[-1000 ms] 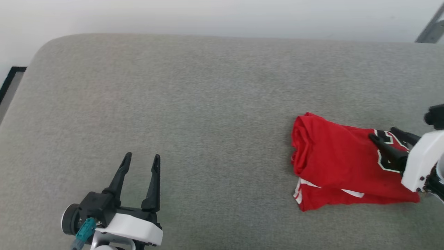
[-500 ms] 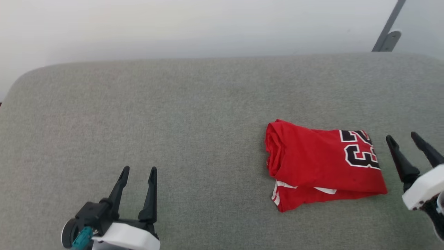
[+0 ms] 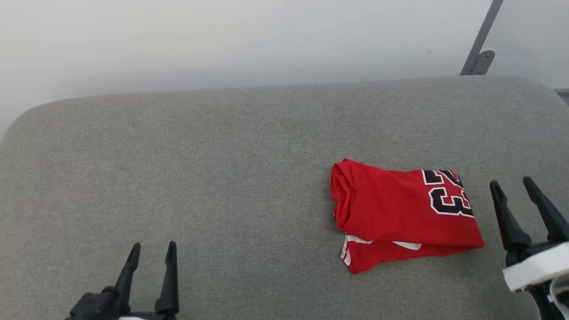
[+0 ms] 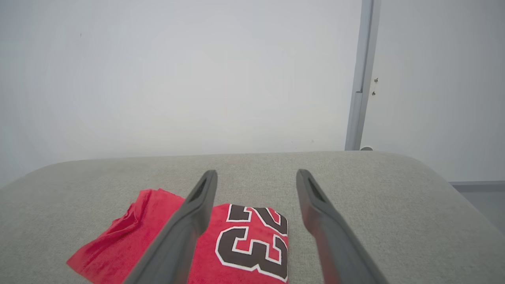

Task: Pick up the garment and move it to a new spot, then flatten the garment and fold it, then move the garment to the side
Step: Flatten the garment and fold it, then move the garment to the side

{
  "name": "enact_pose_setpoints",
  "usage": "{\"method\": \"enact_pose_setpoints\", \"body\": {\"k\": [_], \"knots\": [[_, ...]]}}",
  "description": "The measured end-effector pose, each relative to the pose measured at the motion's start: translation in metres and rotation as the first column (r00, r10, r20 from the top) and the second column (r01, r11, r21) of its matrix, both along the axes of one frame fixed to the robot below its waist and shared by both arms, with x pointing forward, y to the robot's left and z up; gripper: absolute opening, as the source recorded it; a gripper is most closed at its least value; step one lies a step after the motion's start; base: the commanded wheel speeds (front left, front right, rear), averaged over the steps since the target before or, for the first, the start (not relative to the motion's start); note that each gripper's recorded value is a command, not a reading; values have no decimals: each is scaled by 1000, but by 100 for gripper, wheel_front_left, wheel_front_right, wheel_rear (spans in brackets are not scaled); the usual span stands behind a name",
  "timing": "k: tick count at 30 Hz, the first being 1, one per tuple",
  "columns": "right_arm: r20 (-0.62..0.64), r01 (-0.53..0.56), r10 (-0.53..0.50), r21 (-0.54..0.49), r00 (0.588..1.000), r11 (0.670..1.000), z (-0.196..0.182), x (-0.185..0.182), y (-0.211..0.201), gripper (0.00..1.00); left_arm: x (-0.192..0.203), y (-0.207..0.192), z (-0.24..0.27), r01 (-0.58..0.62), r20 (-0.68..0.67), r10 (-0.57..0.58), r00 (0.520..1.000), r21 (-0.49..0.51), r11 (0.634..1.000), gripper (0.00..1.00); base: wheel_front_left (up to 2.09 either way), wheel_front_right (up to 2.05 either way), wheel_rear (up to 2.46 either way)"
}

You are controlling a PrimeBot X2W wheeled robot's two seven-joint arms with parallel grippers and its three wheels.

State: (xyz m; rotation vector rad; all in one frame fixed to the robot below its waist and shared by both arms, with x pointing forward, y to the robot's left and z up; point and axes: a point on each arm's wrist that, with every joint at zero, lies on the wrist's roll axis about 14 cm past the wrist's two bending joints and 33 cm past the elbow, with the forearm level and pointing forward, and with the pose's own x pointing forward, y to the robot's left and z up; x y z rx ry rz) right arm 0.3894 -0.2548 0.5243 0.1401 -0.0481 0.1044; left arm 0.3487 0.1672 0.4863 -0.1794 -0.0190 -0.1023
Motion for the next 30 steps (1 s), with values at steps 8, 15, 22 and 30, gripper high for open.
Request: {"method": "enact_pose_setpoints", "body": {"k": [8,15,22,30], "knots": [[33,26,-26,12,999,1000,2,-24,2,100,-19,16,2,-54,3,54,999,9,998,100,0,0,0],[10,33,-34,30,999,999,-6,-37,2,100,-31,22,4,-78,3,78,997,7,997,100,0,0,0],[-9,27,-27,40,1000,999,-10,-35,4,100,-26,19,4,-76,3,76,997,1,997,100,0,0,0],[-216,-84,68,-65,974,994,-34,-10,7,100,-5,-1,2,-19,1,19,1000,-19,1000,100,0,0,0]]}}
